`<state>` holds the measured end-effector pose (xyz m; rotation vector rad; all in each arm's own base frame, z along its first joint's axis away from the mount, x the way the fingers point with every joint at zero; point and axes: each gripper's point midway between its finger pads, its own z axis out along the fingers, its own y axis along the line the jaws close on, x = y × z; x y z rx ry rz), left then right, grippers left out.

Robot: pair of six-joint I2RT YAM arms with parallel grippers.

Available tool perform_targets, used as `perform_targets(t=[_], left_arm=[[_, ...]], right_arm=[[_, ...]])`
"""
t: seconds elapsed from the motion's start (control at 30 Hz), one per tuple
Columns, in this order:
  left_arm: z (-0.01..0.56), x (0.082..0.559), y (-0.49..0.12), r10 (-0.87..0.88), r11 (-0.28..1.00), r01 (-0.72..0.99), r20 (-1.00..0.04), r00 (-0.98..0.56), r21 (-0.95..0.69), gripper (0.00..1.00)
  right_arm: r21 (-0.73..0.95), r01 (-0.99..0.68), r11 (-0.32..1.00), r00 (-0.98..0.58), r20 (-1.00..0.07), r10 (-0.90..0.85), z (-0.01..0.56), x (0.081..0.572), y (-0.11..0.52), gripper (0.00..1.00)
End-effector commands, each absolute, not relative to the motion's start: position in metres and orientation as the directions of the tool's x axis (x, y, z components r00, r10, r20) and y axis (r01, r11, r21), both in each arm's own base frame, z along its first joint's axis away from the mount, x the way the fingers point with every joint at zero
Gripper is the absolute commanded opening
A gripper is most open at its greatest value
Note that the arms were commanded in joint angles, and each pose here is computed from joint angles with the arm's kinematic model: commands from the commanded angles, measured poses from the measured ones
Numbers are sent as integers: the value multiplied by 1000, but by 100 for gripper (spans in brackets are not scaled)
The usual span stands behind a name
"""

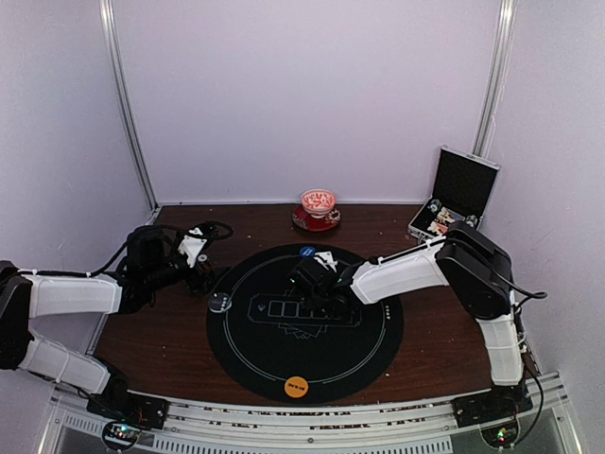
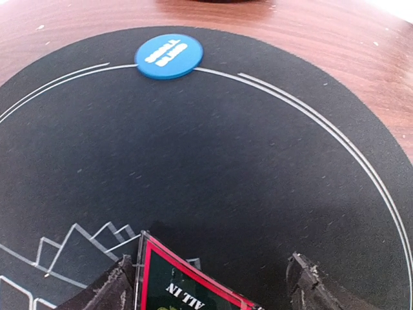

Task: Distribute texas hold em gaming equipment
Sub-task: Move the all-in button to the poker table mat.

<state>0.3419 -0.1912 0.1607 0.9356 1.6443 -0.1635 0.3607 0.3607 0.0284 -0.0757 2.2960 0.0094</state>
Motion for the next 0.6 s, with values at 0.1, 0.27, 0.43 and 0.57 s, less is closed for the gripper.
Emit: perform_targets(t=[0.1, 0.27, 0.43, 0.57], left_arm=[[172, 345, -195, 466, 665, 639, -883, 49, 386, 98], [172, 345, -194, 468, 665, 639, -883, 46, 386, 98], [170, 345, -194, 469, 665, 640, -882, 43, 385, 98], [172, 345, -194, 468, 666, 637, -882, 46, 387, 98]], right_arm=[[-149, -4, 989, -695, -711, -110, 4, 357, 309, 78], [-151, -1, 989, -708, -698, -107, 0, 346, 296, 75], [-153, 53, 987, -690, -720, -74, 12, 349, 272, 74], [-147, 87, 985, -694, -718, -46, 13, 353, 253, 74]])
